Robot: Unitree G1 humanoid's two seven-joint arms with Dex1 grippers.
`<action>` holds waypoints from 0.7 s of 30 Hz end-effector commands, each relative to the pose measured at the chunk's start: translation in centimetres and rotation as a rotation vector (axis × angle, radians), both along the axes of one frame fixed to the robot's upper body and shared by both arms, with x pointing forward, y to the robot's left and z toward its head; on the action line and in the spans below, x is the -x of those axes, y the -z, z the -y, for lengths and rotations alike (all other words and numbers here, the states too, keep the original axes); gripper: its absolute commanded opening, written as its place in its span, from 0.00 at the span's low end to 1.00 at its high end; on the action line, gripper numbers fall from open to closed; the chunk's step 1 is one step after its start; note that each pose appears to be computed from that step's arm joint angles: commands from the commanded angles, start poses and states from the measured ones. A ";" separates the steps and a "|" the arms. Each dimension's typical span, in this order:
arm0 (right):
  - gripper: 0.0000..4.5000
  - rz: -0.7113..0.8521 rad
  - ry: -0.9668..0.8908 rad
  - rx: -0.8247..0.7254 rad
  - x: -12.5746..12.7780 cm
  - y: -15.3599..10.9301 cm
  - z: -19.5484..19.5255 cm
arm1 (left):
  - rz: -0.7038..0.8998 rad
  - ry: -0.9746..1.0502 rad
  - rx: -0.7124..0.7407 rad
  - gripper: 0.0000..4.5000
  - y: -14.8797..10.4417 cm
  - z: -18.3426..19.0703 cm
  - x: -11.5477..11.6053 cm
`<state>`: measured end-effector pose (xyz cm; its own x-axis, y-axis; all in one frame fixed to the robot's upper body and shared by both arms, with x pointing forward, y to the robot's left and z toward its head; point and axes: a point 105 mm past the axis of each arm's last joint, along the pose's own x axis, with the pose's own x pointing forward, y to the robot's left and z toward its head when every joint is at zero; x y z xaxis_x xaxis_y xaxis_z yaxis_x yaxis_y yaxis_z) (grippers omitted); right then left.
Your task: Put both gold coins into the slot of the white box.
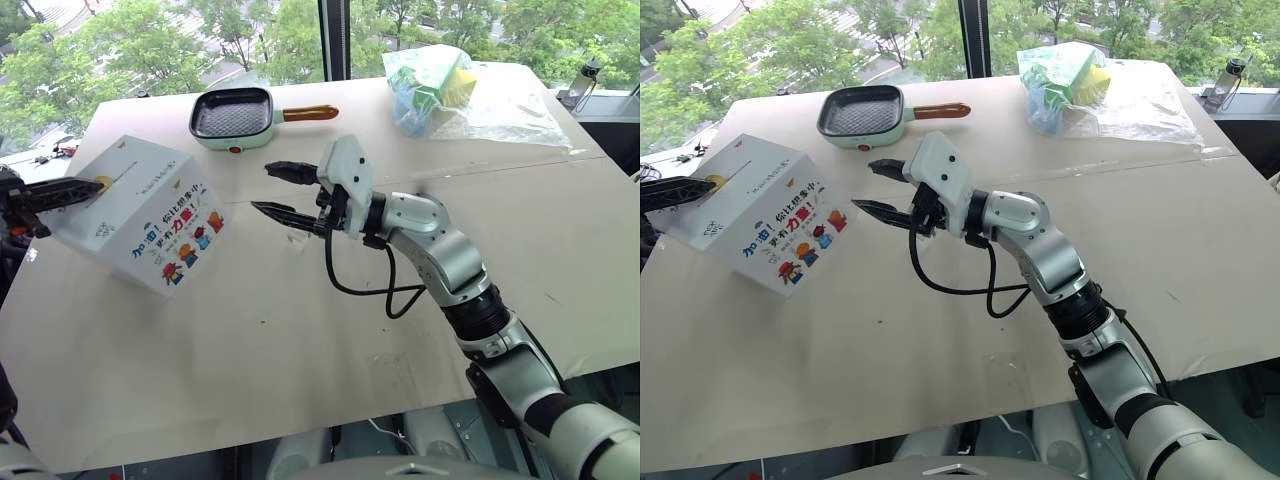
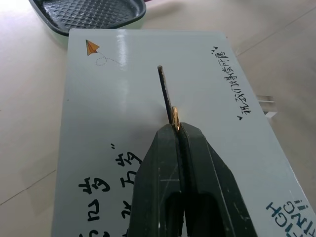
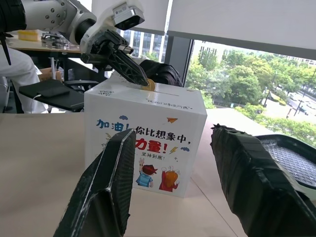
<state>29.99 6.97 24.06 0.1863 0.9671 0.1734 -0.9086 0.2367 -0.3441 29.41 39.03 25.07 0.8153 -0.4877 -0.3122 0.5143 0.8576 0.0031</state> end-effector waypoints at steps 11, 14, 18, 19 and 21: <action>0.59 0.018 -0.029 -0.067 0.8 -1.3 0.6 | 0.110 0.102 0.003 0.56 -1.1 2.7 -0.1; 0.59 -0.038 -0.060 -0.127 0.9 -1.4 3.0 | 0.209 0.184 0.074 0.56 -3.5 5.0 0.6; 0.59 -0.121 -0.046 -0.060 0.6 2.2 7.7 | 0.288 0.330 0.094 0.56 -4.3 11.2 2.4; 0.59 -0.144 -0.023 -0.019 0.4 3.6 9.0 | 0.290 0.345 0.092 0.56 -3.5 12.8 2.8; 0.59 -0.183 0.031 0.020 0.2 6.0 11.5 | 0.276 0.341 0.068 0.56 -0.7 15.5 3.6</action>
